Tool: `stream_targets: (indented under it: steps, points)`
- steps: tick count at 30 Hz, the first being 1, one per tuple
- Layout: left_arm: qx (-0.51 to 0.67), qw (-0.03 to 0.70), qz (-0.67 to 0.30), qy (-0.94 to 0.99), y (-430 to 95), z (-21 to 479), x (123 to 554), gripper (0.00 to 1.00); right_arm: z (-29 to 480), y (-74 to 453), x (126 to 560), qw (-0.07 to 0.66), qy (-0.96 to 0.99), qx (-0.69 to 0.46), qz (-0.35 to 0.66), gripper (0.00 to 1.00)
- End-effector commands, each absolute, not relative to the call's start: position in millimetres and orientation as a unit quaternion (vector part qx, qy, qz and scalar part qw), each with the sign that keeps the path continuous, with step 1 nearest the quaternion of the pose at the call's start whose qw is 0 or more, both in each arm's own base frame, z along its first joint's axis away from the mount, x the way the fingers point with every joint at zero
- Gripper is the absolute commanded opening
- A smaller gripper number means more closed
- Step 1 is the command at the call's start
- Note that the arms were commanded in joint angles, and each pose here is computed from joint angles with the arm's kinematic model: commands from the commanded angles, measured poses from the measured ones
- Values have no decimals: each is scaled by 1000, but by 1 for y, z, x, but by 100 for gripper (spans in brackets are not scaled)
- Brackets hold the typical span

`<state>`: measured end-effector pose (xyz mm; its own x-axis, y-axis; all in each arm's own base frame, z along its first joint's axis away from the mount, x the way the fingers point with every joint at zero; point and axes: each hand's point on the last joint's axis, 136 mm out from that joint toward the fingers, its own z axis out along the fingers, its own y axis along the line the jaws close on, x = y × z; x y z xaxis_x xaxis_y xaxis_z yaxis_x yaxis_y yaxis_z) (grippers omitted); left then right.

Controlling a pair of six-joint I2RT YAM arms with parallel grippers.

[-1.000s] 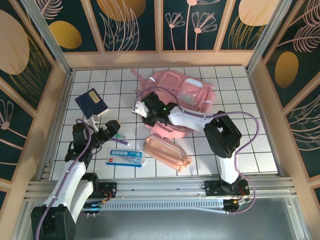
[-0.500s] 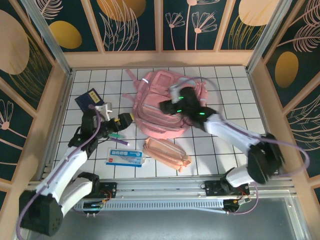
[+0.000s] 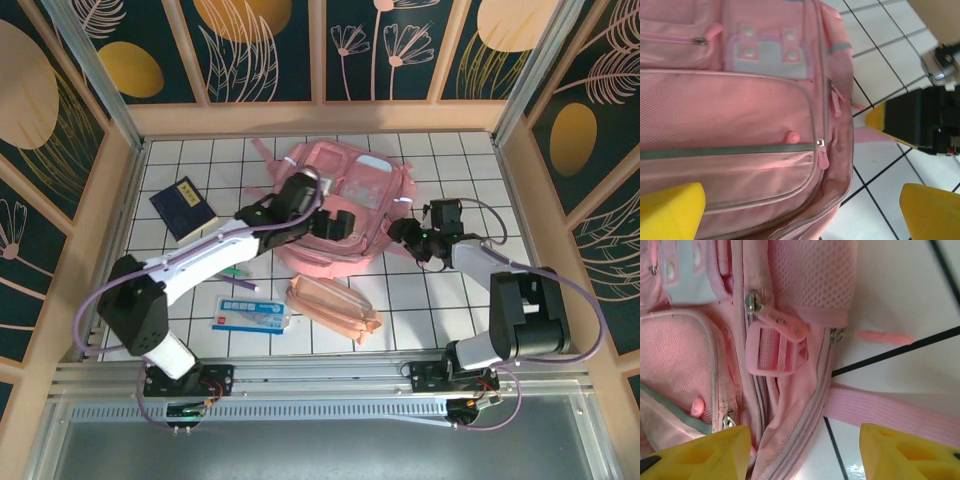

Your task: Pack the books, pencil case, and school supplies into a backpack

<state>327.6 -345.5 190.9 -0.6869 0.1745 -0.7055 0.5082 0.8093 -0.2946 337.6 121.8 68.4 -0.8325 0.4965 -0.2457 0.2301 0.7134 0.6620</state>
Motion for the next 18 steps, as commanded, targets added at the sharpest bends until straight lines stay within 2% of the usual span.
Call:
stream_targets:
  steps: [1, 4, 7, 9, 11, 14, 18]
  points:
    - [340, 346, -175, 857, -368, 173, 305, 99, 78, 139, 347, 199, 885, 189, 376, 58]
    - [384, 339, -176, 841, -381, 161, 300, 99, 65, 147, 347, 167, 883, 194, 393, 48]
    - [403, 336, -160, 836, -380, 151, 301, 99, 65, 155, 349, 165, 877, 185, 411, 31]
    - [422, 338, -134, 831, -372, 141, 302, 98, 67, 160, 353, 179, 878, 171, 411, 16]
    - [430, 340, -94, 831, -361, 130, 307, 96, 70, 168, 357, 183, 878, 156, 413, 6]
    - [447, 327, -38, 832, -347, 117, 313, 93, 82, 186, 361, 187, 867, 136, 442, 0]
    - [497, 308, 4, 811, -333, 97, 309, 82, 107, 195, 368, 215, 860, 119, 447, 0]
